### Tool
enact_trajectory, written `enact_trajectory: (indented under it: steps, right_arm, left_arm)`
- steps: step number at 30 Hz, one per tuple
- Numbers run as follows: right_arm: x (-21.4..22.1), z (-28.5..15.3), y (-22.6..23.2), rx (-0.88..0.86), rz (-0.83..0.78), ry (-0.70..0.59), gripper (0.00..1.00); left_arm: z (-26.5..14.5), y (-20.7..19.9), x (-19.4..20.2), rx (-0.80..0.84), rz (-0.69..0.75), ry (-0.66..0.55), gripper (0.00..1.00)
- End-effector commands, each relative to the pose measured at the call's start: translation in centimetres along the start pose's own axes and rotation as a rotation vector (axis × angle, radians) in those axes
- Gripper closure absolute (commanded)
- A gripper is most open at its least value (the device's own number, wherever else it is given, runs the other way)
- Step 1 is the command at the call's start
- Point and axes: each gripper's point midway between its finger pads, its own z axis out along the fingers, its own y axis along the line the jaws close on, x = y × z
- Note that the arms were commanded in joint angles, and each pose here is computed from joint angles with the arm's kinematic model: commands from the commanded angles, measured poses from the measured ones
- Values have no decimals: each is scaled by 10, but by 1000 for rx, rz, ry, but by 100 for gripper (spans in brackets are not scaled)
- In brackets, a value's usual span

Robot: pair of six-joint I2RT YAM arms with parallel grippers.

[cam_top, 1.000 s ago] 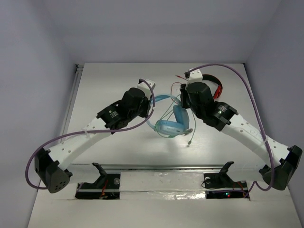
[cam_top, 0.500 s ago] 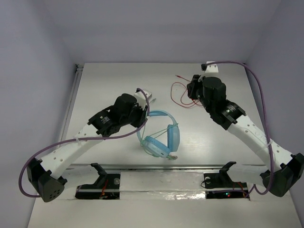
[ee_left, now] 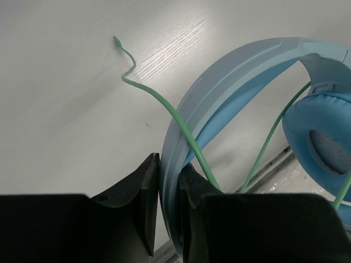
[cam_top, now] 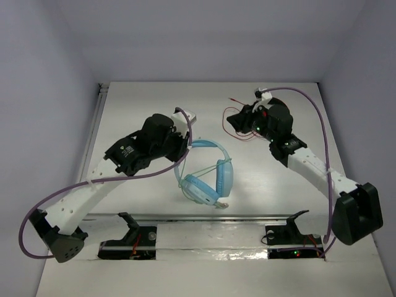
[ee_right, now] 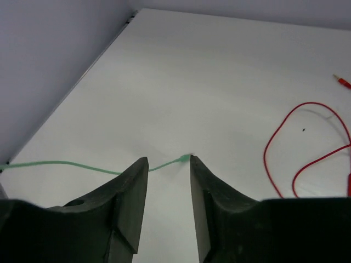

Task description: Wrap the headphones

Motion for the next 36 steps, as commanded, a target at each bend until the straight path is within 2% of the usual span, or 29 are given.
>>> enact_trajectory:
  steps: [1,2,3,6,12,20,27,33,36]
  right_arm:
    - [-17,-2,25,-316,-52,-75,55]
    - [-15,0,30,-353,-67,-58,50]
    - [2,2,34,-410,-69,9,42]
    - [26,-3,45,-540,-104,126,32]
    - [52,-3,65,-727,-86,191,22]
    - [70,-3,109,-873,-89,213,20]
    - [63,4,112,-856,-83,174,20]
    - [69,10,120,-846,-93,204,20]
    - [73,6,130,-885,-94,219,26]
  left_arm:
    - [-41,-21,-55,102,-14,-156,100]
    - [-44,-25,-53,123,-10,-132,100]
    - [-53,-27,-65,133,-5,-157,100]
    - [-65,-32,-74,153,1,-159,100]
    - [-74,-44,-92,221,-1,-173,100]
    - [-73,-51,-100,254,-8,-181,100]
    - [-80,-58,-100,298,-9,-196,100]
    - [-81,-60,-98,312,-5,-194,100]
    - [-81,-59,-97,308,-9,-196,100]
